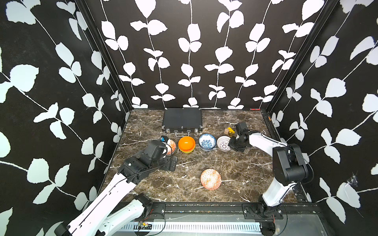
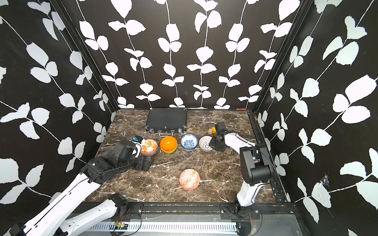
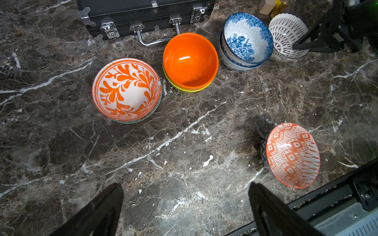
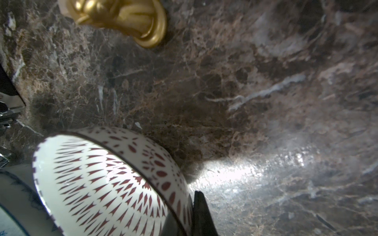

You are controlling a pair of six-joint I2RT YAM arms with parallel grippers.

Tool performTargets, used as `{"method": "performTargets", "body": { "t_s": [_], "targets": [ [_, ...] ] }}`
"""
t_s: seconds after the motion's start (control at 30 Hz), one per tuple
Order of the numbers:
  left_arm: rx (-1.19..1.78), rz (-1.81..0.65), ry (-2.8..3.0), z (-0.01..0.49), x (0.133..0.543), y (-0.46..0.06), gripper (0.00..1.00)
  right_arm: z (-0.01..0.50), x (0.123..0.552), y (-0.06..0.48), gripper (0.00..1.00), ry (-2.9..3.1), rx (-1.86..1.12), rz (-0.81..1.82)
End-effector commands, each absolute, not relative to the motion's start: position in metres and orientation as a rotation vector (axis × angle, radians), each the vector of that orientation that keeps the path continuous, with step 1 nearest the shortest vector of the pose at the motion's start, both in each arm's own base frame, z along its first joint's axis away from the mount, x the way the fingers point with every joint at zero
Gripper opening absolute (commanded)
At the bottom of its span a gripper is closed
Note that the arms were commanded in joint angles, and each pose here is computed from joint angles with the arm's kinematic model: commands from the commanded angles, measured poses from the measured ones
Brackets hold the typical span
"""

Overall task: Stack the bowls
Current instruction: Place the bowl at the center of the board.

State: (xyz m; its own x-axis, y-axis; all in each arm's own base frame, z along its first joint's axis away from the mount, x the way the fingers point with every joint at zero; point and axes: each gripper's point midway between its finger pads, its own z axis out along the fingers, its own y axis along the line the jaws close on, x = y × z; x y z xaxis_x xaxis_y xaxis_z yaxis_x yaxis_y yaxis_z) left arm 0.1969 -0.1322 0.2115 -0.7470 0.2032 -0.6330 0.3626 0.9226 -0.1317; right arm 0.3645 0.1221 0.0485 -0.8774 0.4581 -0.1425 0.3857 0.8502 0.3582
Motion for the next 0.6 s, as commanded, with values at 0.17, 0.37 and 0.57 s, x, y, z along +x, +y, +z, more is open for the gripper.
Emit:
{"method": "performTargets", "body": {
  "t_s": [0.17,0.37,0.57],
  "targets": [
    [0.4,-0.315,2.422,0.211,0.196,-0.13,0.98,0.053,0.37,0.124,0.08,2.806,0.622,0.488],
    [0.402,-0.32,2.42,0.211,0.196,-0.13,0.99,0.065,0.366,0.115,0.51,2.796,0.604,0.419],
    [0.4,-0.319,2.417,0.212,0.196,-0.13,0.98,0.088,0.361,0.115,0.59,2.759,0.585,0.451]
  ]
}}
